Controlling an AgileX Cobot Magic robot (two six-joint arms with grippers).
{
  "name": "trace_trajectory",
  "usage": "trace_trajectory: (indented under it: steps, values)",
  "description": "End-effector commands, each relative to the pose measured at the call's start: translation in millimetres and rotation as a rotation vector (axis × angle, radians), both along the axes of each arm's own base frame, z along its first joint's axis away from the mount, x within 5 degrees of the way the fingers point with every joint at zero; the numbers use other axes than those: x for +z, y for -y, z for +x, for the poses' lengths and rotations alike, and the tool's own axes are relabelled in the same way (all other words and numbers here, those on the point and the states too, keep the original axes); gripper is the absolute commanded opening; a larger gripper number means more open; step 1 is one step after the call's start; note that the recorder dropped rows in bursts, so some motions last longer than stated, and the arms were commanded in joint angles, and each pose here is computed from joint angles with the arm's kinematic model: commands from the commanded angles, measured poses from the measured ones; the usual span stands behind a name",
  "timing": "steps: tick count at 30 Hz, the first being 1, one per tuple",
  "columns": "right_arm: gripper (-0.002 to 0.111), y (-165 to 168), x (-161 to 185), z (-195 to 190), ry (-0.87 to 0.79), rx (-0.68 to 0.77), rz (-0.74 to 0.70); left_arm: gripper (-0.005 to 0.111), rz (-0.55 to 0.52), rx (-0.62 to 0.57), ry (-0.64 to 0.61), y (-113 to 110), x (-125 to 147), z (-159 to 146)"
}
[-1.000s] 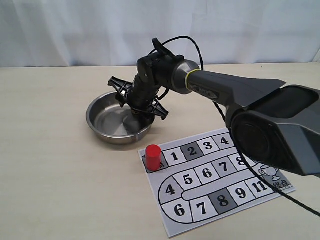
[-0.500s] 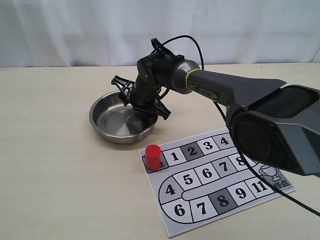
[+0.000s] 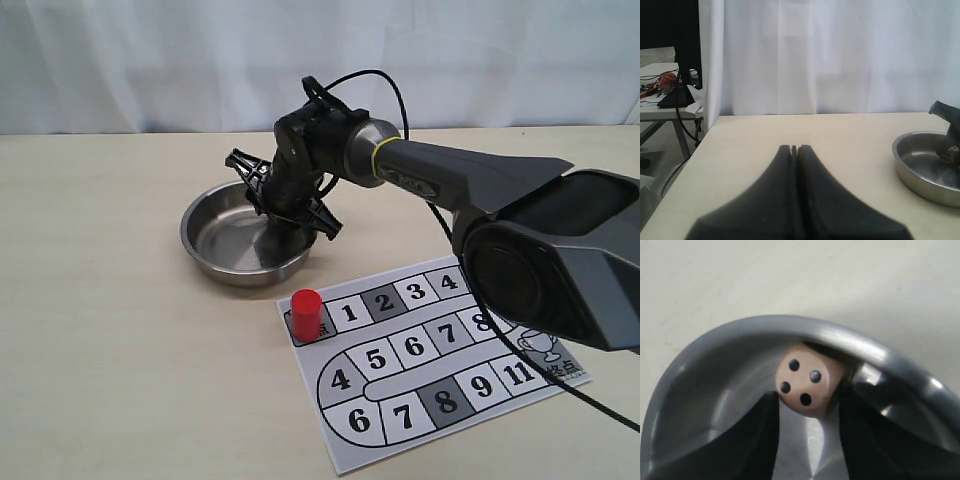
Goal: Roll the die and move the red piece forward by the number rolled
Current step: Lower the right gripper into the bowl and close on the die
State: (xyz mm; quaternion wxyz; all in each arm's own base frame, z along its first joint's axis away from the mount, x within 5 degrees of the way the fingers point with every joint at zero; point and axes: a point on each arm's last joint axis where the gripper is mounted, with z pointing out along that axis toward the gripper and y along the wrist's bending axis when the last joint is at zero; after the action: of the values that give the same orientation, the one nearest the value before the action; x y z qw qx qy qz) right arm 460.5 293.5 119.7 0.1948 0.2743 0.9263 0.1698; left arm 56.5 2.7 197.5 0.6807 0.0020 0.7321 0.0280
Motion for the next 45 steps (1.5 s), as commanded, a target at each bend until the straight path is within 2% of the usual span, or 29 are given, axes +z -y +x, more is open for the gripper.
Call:
trace_trajectory:
  steps: [1,4,6,7,13,14,22,27,45]
  values:
    - [0.029,3,4,4,0.029,0.003,0.003,0.000,-0.003,-0.001,0.018,0,3,0]
    - [0.017,1,4,4,0.032,0.022,0.017,0.000,-0.003,-0.001,0.018,0,3,0]
    - [0.018,-1,4,3,0.030,0.038,0.017,0.000,-0.003,-0.001,0.018,0,3,0]
    - [0.021,-1,5,3,0.032,0.038,0.018,0.000,-0.003,-0.001,0.018,0,3,0]
    - [0.057,-6,12,1,0.063,0.089,0.022,0.000,-0.003,-0.001,0.018,0,3,0]
    - [0.059,-6,12,1,0.065,0.093,0.016,0.000,-0.003,-0.001,0.018,0,3,0]
    - [0.059,0,16,4,0.099,0.103,-0.057,0.000,-0.003,-0.001,0.016,0,3,0]
    - [0.059,7,14,7,0.141,0.134,-0.170,0.000,-0.003,-0.001,0.016,0,3,0]
    - [0.059,-1,-1,11,0.176,0.131,-0.104,0.000,-0.003,-0.001,0.018,0,3,0]
